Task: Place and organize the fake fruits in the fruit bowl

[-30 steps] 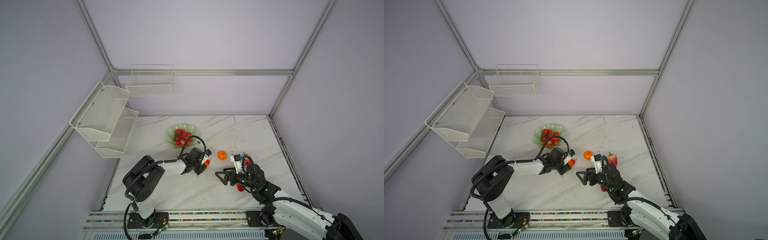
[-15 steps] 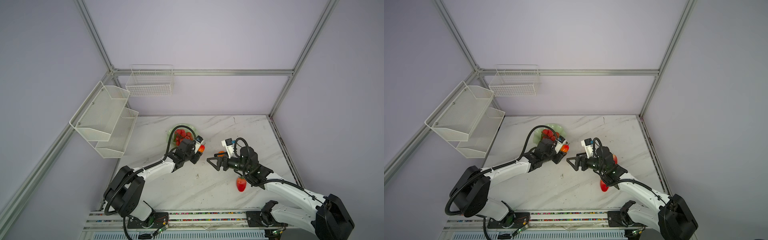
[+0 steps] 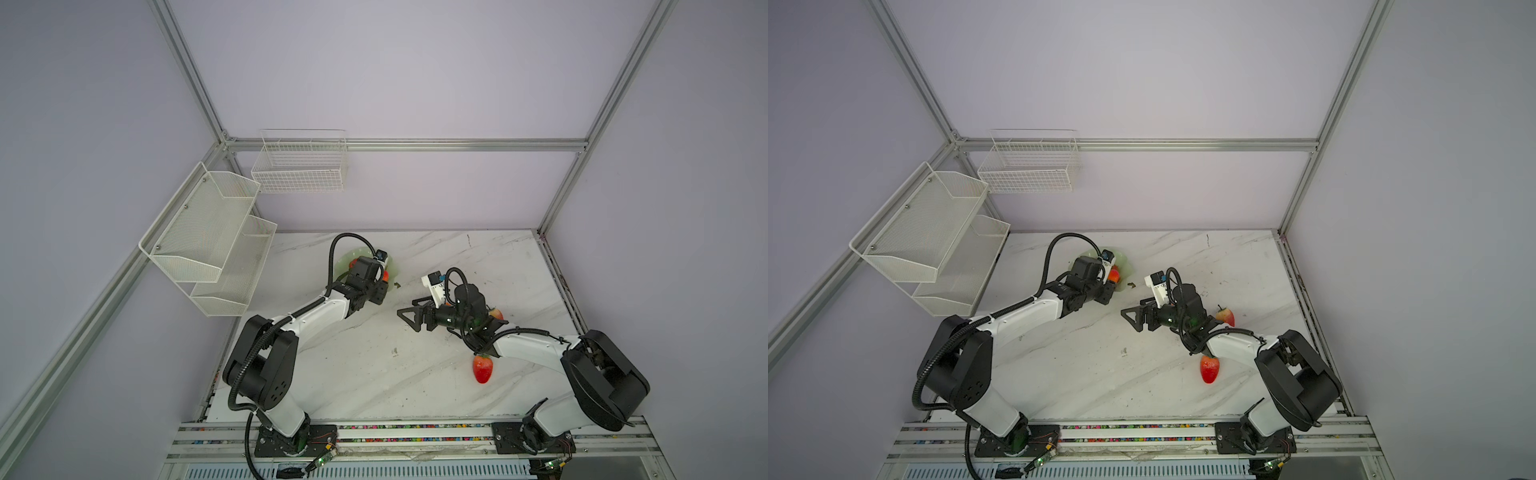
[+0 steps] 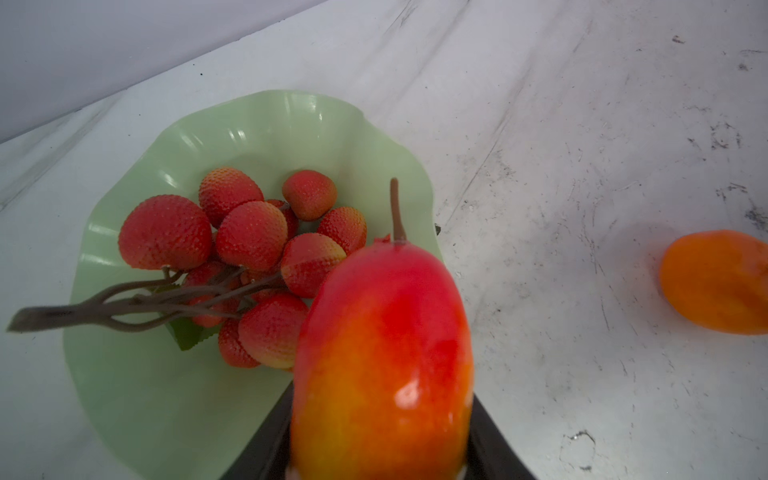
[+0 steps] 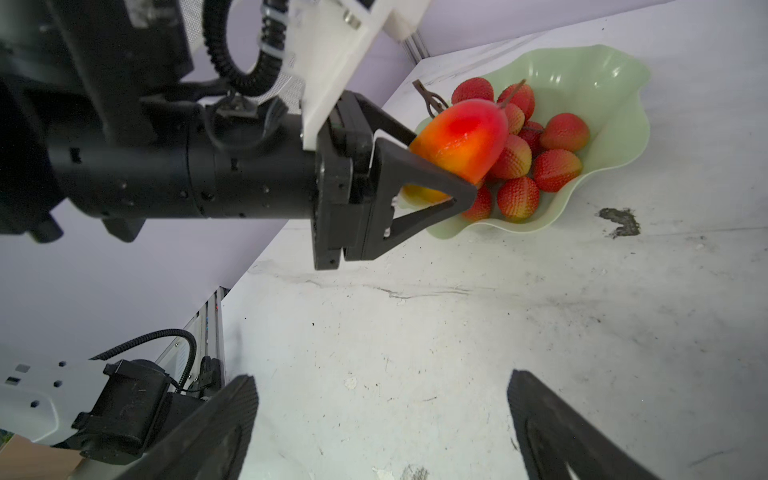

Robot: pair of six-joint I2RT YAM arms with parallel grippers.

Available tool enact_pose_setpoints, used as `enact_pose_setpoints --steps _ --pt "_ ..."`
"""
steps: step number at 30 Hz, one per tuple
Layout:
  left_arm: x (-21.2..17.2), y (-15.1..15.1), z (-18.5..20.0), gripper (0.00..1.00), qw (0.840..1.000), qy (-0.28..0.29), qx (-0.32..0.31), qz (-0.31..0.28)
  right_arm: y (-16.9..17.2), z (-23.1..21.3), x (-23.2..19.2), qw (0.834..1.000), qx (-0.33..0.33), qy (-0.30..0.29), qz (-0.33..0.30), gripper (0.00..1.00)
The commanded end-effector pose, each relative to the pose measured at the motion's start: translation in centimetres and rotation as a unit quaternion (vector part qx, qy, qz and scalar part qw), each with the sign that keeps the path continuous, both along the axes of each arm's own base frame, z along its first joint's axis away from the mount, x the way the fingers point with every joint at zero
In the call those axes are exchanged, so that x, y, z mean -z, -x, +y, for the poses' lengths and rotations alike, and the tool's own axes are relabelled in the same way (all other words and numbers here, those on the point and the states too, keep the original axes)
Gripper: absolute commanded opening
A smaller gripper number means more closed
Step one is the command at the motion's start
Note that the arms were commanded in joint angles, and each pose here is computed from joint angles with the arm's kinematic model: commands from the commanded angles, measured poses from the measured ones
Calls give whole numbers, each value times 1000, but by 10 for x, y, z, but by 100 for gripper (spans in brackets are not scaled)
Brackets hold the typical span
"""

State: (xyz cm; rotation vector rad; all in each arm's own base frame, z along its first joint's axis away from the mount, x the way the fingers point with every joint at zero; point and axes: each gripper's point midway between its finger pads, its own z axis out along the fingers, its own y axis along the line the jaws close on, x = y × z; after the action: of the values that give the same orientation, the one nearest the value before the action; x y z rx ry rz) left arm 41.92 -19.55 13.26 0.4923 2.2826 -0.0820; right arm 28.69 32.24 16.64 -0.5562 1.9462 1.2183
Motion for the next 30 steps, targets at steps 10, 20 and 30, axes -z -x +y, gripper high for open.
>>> enact_pose_setpoints --steps 10,20,30 --pt "-26 -56 -17 40 999 17 -29 -33 -2 1 -18 998 -4 -37 -50 97" --pt "-6 -69 -17 46 999 -1 -40 -29 -12 -5 -11 999 9 -34 -36 97" --pt "-30 -61 -16 69 998 15 -34 -57 -13 -9 -14 999 11 -40 -32 97"
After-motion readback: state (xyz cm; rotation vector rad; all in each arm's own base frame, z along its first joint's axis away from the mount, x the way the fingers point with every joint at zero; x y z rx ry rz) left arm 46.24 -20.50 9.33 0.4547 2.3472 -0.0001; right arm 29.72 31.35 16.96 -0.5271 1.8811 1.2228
